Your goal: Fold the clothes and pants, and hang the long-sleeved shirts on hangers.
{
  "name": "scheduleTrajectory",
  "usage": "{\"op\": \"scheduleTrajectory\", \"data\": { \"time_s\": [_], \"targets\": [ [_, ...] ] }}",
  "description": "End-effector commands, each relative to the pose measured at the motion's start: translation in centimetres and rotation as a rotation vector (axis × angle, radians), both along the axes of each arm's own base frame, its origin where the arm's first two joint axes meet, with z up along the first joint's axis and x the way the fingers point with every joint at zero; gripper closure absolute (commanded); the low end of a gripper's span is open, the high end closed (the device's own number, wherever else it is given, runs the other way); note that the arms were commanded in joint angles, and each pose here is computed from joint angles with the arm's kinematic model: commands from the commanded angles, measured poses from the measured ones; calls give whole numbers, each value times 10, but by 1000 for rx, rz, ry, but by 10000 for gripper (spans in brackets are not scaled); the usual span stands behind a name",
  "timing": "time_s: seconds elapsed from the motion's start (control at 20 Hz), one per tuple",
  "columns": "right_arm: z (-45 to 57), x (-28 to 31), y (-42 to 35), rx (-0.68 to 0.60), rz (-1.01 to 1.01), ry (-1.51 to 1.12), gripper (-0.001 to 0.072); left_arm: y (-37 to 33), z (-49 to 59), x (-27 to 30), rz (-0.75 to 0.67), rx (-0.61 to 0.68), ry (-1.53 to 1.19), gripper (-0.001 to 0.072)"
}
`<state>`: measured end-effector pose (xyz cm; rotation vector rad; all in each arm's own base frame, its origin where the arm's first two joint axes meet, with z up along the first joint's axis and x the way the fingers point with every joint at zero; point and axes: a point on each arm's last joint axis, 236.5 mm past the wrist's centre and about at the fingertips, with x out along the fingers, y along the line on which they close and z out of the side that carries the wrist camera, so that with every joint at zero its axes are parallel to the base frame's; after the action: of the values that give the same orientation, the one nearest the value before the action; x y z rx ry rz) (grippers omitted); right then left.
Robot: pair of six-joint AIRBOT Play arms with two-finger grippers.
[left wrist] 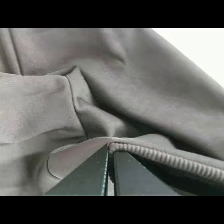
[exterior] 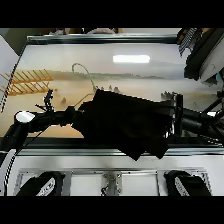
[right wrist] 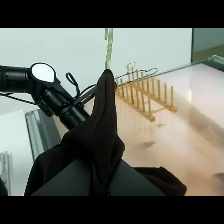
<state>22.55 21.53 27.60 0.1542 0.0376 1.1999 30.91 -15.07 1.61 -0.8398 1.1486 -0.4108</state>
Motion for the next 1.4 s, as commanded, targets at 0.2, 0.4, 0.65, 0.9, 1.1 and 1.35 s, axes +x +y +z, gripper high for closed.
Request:
{"op": "scheduleTrajectory", "data": {
  "time_s": [0.2,0.4,0.65,0.9,1.1,1.35],
  "targets": [
    [-26,-12,2,-105,24,78,693,12,-1,6,8,69,-15,691],
    [-39,-19,2,-165,38,92,692,31,7,17,-57,211,-14,690],
    [-43,-15,-1,-190,10,94,692,30,28,37,-136,234,-12,691],
    [-41,-8,-4,-181,-25,88,692,39,47,38,-201,287,-36,690],
    [-19,5,-9,-98,-98,60,692,41,29,11,-273,310,58,690],
    [-20,5,-10,-106,-104,56,692,31,27,10,-298,316,41,690]
  ]
}}
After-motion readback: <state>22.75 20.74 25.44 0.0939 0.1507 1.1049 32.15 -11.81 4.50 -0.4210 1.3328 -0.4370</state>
